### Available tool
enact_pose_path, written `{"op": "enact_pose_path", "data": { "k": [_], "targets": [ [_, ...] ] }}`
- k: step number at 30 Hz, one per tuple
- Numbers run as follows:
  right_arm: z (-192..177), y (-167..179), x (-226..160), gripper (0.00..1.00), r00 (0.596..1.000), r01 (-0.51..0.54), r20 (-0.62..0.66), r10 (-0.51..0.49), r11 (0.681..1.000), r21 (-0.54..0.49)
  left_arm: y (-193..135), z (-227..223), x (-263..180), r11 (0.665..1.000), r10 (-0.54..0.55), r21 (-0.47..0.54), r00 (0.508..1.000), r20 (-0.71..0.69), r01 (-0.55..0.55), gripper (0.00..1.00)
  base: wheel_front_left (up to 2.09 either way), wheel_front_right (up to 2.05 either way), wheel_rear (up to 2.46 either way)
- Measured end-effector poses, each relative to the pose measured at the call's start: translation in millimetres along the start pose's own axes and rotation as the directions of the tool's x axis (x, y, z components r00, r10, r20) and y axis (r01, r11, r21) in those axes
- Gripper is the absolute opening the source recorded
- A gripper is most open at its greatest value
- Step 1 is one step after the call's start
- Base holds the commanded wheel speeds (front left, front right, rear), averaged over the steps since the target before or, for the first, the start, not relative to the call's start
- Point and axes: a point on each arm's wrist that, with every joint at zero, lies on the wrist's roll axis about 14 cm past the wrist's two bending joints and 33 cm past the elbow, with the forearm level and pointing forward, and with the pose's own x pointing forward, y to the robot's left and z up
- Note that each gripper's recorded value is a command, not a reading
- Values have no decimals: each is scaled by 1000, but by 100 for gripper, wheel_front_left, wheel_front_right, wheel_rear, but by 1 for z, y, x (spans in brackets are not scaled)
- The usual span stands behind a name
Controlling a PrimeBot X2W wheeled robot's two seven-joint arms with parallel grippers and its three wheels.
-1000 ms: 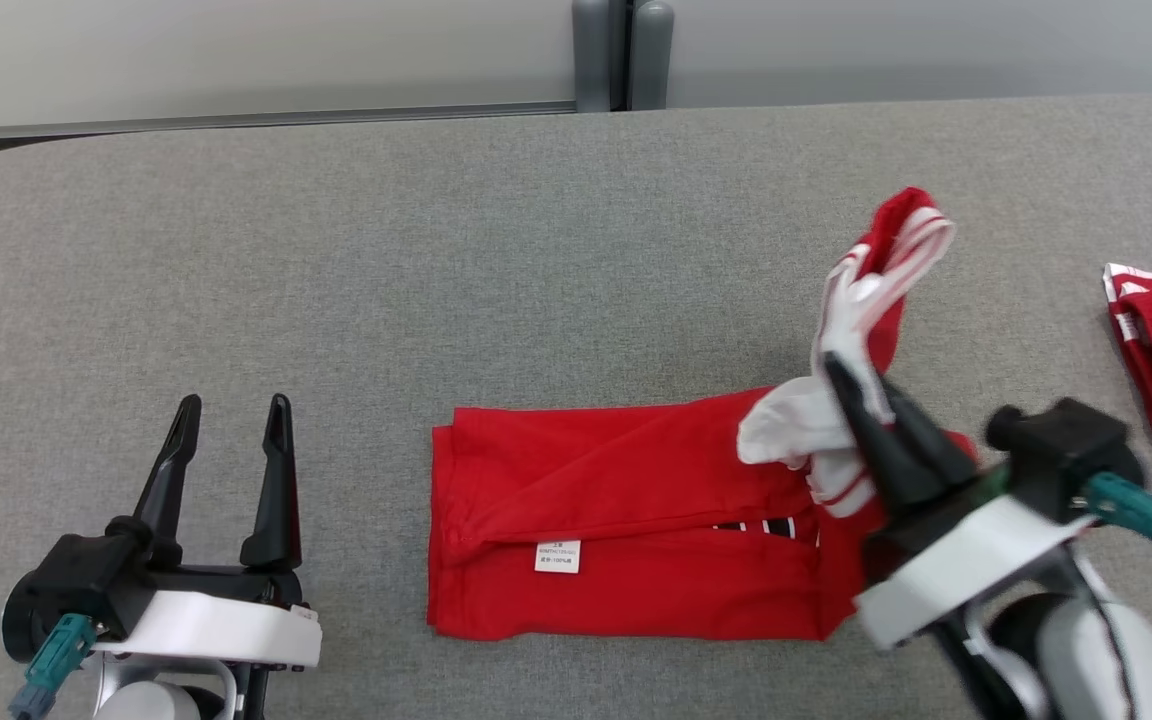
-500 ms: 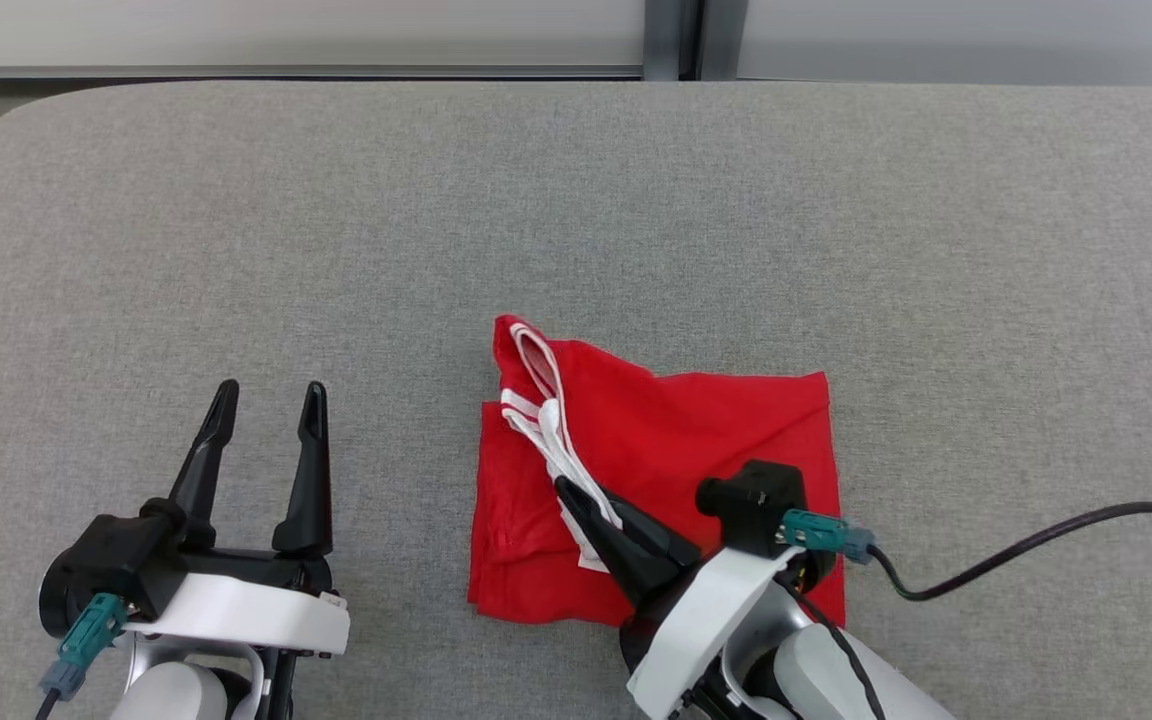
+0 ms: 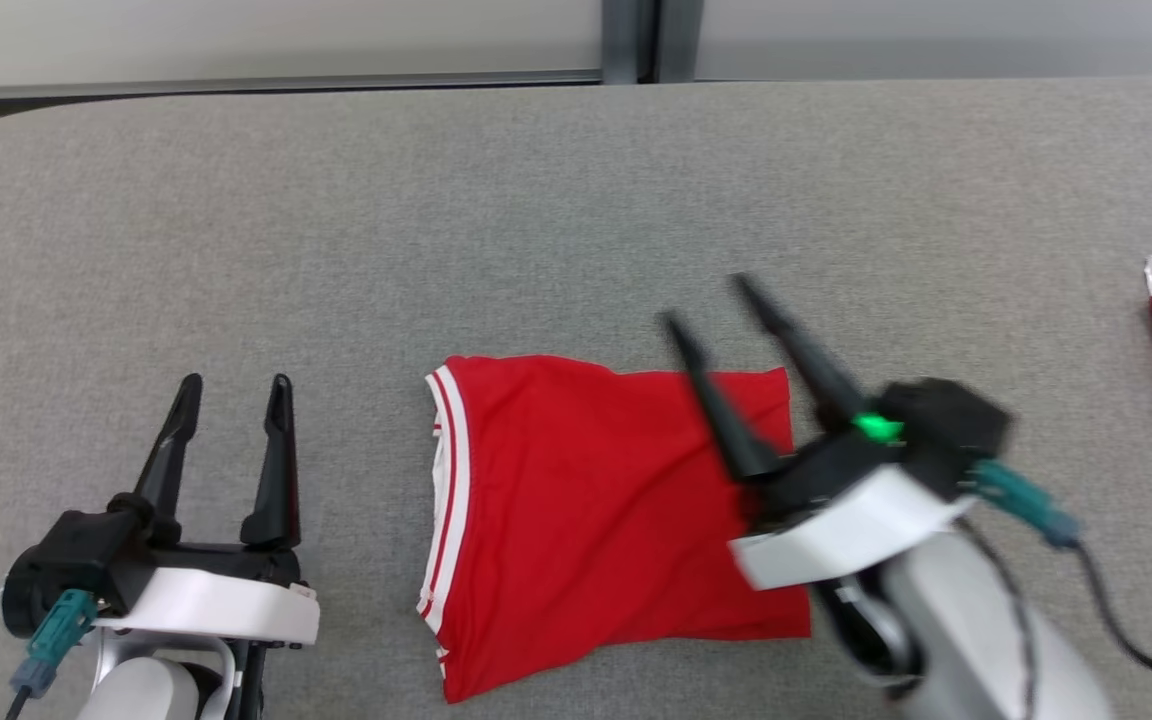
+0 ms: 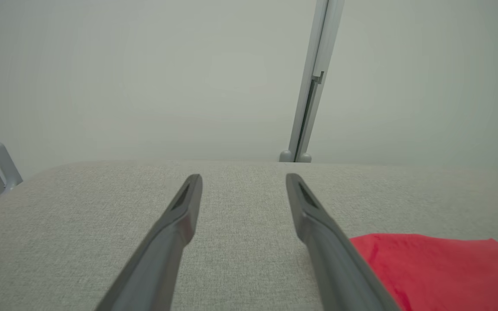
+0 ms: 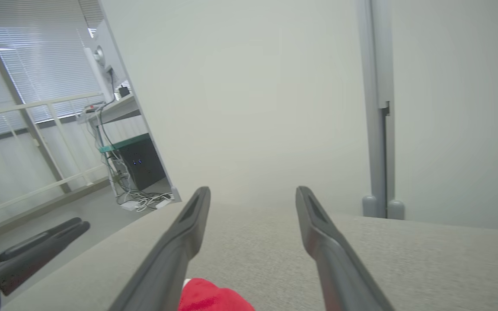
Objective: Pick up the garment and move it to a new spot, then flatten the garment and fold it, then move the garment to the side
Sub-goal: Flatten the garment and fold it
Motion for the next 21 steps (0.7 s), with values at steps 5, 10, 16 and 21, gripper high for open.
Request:
{"op": "enact_pose_path", "data": {
  "k": [5,10,16,21],
  "targets": [
    [33,-85,-58,100,962,272,68,-264,951,-147,0,10,3,1000,-4,7,1000,29,4,100,0,0,0],
    [50,-135,-130,100,878,476,66,-474,847,-237,4,15,-4,1000,0,12,999,39,-1,100,0,0,0],
    [63,-133,-157,100,842,536,83,-534,805,-254,3,18,-8,1000,-11,25,999,44,10,100,0,0,0],
    [65,-121,-162,100,843,533,76,-532,810,-246,3,19,-17,999,-19,35,999,41,17,100,0,0,0]
  ]
}}
